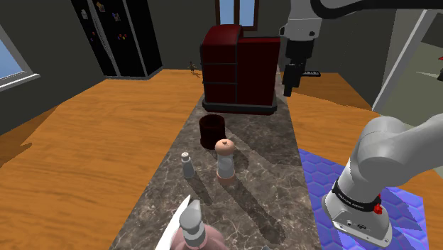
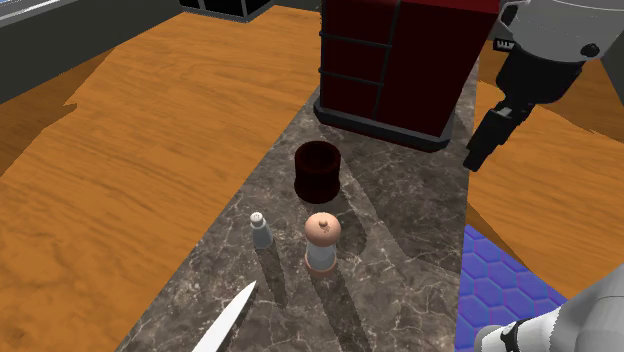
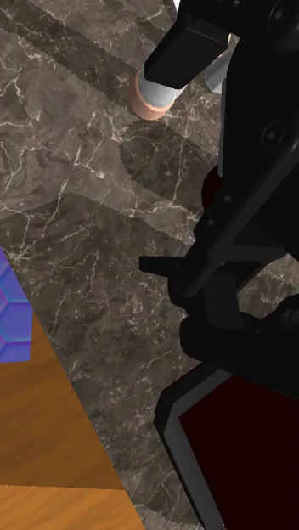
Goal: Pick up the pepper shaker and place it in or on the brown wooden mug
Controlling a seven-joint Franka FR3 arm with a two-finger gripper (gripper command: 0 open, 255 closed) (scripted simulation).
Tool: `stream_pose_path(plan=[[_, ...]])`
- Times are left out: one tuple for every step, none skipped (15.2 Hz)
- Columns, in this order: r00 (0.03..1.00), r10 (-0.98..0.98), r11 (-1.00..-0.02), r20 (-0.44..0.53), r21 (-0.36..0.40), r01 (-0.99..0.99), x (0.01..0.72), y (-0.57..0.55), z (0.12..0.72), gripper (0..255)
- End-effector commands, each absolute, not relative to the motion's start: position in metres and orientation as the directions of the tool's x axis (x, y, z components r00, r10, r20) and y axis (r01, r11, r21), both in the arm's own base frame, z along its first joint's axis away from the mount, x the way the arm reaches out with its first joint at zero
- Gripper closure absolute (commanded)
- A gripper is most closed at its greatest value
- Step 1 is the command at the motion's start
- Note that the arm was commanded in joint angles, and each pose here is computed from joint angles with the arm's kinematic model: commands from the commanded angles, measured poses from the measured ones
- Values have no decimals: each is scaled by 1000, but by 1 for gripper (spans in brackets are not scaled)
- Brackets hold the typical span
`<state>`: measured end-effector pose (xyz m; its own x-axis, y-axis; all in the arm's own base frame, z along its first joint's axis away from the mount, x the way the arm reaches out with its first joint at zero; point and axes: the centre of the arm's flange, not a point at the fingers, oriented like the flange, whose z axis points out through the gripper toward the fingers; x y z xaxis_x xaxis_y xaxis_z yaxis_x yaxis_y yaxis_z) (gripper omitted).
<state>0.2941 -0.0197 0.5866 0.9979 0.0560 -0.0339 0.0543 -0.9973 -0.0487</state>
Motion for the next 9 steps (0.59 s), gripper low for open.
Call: stream_pose_path(plan=[[998,56,-997,-34,-49,54,294,-20,587,0],[998,57,-997,-35,-46,56,302,-10,581,0],[998,59,-997,-37,-43,57,310,0,576,0],[997,60,-997,-38,-40,58,318,9,571,0],[997,61,-998,-40,-38,60,326,19,565,0],[997,62,-998,-41,-35,61,334,28,560,0],[997,63,-998,-43,-32,62,342,38,555,0],[997,65,-998,-44,-30,63,350,48,549,0],[997,66,-998,-46,-27,65,358,57,544,0]])
